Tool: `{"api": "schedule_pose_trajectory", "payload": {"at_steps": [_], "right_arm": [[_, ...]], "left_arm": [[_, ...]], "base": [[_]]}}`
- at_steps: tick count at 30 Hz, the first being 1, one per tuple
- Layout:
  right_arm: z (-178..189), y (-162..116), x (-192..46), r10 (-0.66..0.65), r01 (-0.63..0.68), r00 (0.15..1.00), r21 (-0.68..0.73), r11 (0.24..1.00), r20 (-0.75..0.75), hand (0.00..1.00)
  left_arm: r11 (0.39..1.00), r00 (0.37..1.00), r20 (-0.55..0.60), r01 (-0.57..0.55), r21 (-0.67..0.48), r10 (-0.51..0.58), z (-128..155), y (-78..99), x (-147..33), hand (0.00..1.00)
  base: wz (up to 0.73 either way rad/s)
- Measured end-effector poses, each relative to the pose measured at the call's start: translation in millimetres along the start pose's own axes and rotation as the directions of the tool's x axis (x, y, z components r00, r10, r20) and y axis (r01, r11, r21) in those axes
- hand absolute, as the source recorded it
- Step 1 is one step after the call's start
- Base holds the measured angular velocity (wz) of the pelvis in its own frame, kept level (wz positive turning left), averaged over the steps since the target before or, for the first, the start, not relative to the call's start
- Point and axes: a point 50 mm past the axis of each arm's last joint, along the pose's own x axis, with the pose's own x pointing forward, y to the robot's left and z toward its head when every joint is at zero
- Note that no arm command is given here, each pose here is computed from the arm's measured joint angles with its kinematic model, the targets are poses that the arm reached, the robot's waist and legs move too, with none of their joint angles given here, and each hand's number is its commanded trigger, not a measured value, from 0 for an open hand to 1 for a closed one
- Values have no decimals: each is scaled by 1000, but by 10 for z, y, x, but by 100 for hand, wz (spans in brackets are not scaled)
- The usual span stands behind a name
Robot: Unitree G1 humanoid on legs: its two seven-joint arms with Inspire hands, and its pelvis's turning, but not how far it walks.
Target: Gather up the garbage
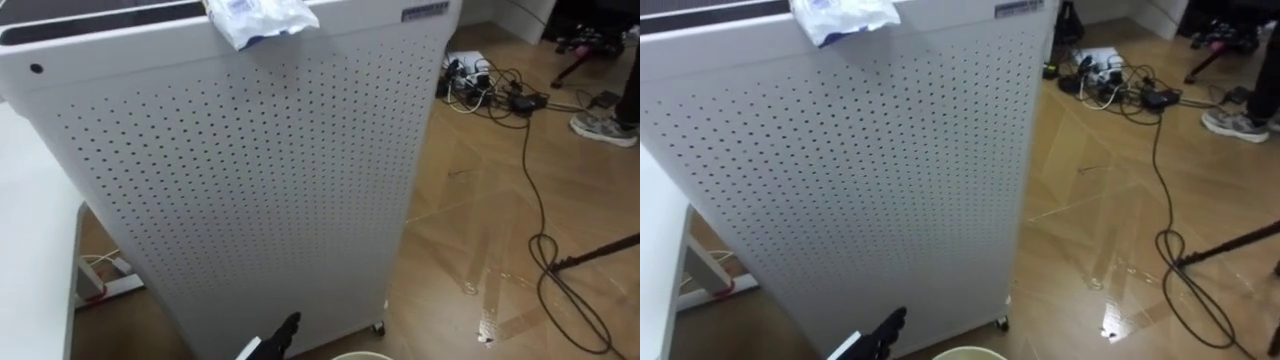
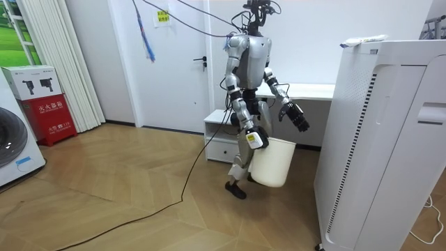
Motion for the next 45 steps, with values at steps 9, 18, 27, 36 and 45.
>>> {"api": "schedule_pose_trajectory", "payload": {"at_steps": [9,18,27,36,45], "right_arm": [[49,-5,2,-6,7,1000,-33,999,18,100],[58,41,14,-27,27,999,-7,1000,32,100],[18,30,5,-36,36,999,6,999,26,100],[-74,2,-26,-50,50,999,22,999,2,100],[-90,-33,-36,-60,60,998,20,998,-2,100]], "left_arm": [[999,995,89,-51,16,50,142,69,-28,0],[980,969,231,-127,155,90,402,70,-15,0],[910,876,398,-370,187,274,696,211,-142,0],[800,766,524,-551,238,372,864,286,-254,0],[687,593,706,-697,208,387,1218,406,-432,0]], "base": [[13],[36],[16],[9],[1]]}}
